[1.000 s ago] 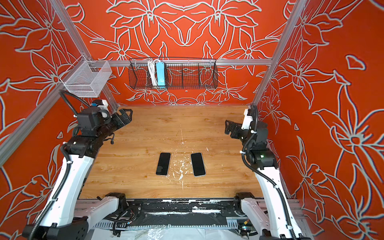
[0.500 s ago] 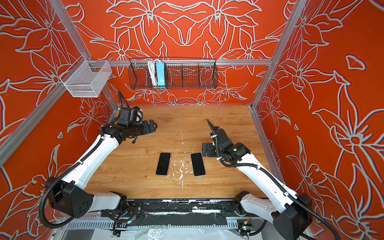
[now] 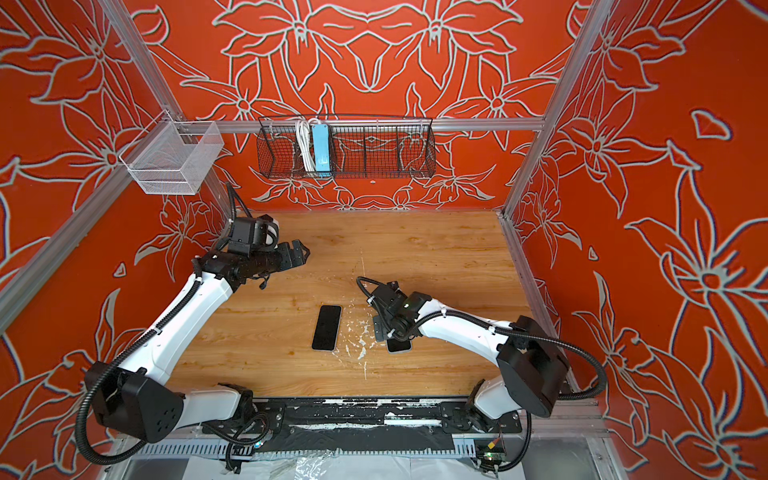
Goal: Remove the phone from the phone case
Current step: 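Move the right gripper over the clear-cased phone while the left arm rises forward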
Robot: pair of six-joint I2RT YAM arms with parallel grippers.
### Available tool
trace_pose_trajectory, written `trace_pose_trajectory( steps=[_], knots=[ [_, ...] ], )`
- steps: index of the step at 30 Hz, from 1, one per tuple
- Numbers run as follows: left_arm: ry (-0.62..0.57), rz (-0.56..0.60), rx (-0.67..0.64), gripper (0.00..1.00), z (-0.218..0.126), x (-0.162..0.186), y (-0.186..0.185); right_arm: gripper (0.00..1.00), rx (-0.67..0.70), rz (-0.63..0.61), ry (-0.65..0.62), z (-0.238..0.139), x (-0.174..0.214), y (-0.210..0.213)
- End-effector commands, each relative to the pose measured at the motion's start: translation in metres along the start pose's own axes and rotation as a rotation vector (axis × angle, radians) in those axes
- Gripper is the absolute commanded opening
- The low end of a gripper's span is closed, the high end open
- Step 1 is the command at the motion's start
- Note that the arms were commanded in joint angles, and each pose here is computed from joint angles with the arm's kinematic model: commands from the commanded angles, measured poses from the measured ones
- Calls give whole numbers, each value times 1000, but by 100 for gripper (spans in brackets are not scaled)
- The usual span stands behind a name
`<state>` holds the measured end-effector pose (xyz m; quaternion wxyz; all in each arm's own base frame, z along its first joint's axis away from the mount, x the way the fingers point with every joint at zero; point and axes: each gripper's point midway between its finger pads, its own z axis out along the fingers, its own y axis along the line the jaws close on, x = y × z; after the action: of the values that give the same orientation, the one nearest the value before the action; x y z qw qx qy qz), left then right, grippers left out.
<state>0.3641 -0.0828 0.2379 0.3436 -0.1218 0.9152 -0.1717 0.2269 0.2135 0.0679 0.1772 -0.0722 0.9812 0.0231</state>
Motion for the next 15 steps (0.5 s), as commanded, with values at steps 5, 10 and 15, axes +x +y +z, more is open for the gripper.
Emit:
trace_pose_trajectory(
  steps=[5,10,15],
  knots=[
    [6,-35,36,97,-1,-3,-1,98,30,54,33,22,4,7],
    [2,-36,33,97,-1,-3,1,98,44,59,31,27,9,2],
    [9,-38,35,97,0,-2,1,98,43,71,41,31,15,-1]
  ],
)
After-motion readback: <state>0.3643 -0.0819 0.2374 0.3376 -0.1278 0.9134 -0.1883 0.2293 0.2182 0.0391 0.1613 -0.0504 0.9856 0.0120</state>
